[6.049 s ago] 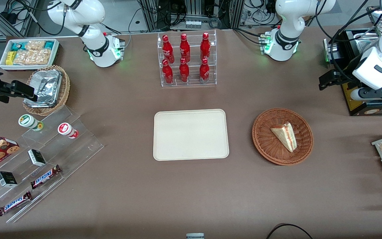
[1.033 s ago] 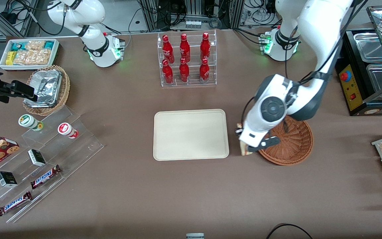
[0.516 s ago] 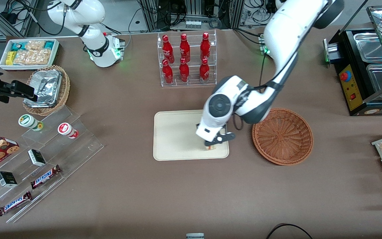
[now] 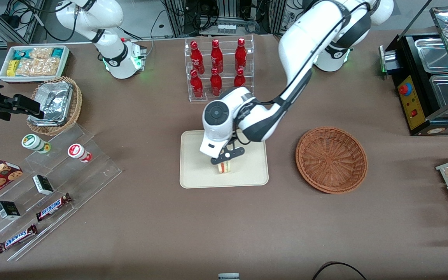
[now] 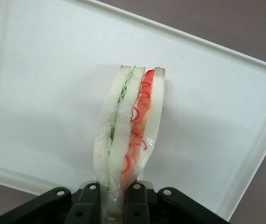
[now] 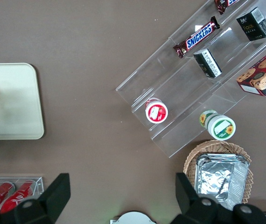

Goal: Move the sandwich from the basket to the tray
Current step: 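Lower the sandwich onto the tray and open the left gripper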

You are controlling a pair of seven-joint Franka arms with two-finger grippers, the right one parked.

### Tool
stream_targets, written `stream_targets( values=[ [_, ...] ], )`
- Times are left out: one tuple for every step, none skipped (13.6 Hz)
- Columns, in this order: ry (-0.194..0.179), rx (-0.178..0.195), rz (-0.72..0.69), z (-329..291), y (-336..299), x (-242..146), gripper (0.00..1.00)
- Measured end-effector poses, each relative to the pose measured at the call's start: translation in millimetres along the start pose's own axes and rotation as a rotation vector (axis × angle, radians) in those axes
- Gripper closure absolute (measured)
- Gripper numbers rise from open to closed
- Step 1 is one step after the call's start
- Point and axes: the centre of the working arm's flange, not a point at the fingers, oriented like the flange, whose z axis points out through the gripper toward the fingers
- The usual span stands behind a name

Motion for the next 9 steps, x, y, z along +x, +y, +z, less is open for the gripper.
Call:
stream_targets(
  values=[
    [0.0,0.002,0.001,8,2,-2,0.83],
    [-0.001,0.004,0.0,12,2,-2,0.83],
    [-0.002,0.005,-0.001,14,2,-1,0.83],
    [-0.001,0.007,0.001,16,3,-2,0.83],
    [0.006,0.012,0.008,17,3,-3,0.83],
    [0.019,0.018,0.018,19,4,-4,0.83],
    [0.025,0.022,0.025,21,4,-5,0.83],
    [0.027,0.025,0.039,23,4,-5,0.83],
    [0.027,0.027,0.057,24,4,-5,0.83]
  ],
)
